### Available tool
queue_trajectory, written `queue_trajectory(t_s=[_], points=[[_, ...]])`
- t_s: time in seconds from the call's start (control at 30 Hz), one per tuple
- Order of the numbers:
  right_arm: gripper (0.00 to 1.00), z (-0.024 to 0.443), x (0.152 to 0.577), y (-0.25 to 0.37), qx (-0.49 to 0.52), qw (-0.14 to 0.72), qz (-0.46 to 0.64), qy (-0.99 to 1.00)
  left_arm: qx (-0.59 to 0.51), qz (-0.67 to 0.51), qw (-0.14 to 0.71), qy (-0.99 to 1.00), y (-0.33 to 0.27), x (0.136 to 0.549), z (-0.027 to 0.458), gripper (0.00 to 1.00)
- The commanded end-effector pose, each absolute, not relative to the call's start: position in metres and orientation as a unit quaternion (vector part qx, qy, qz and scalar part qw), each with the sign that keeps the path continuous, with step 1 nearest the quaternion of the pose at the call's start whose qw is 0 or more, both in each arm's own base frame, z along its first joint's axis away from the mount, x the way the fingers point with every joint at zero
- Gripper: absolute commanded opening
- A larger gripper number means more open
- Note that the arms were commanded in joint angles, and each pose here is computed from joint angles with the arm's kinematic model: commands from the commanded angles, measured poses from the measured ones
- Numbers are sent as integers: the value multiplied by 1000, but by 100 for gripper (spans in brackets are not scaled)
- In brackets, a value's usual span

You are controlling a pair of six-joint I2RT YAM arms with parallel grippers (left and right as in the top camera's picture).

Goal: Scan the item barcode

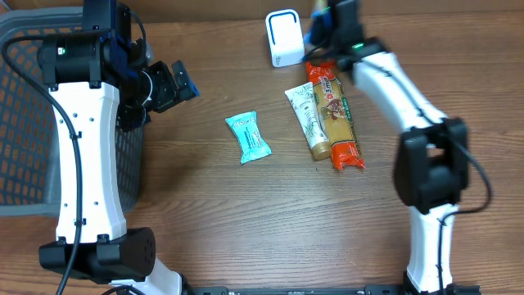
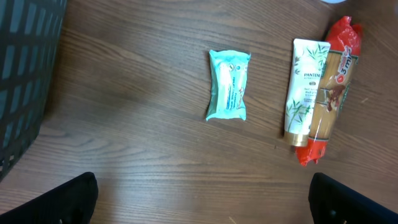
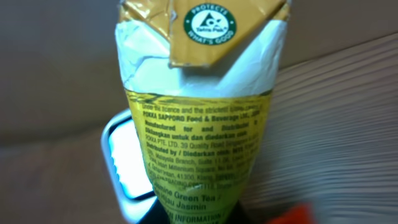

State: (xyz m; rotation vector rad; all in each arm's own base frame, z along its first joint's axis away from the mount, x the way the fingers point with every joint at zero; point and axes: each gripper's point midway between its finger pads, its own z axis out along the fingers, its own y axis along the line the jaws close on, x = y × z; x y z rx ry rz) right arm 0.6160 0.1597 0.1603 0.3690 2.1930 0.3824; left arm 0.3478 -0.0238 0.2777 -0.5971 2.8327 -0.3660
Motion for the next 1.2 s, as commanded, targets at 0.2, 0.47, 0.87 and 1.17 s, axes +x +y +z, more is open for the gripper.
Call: queue_trajectory(t_s=[0.2, 0.47, 0.87, 1.17], points=[[10, 307, 547, -84, 343, 471, 73, 809, -190, -121, 113, 968, -26, 347, 278, 100], [10, 252, 466, -236, 486, 367, -15, 793, -191, -121, 113, 968, -26, 347, 278, 100], [11, 176, 347, -399, 642, 283, -83, 708, -191, -122, 113, 968, -26, 347, 278, 100], [16, 131, 321, -451, 675, 272, -97, 679, -190, -122, 113, 968, -26, 347, 278, 100]])
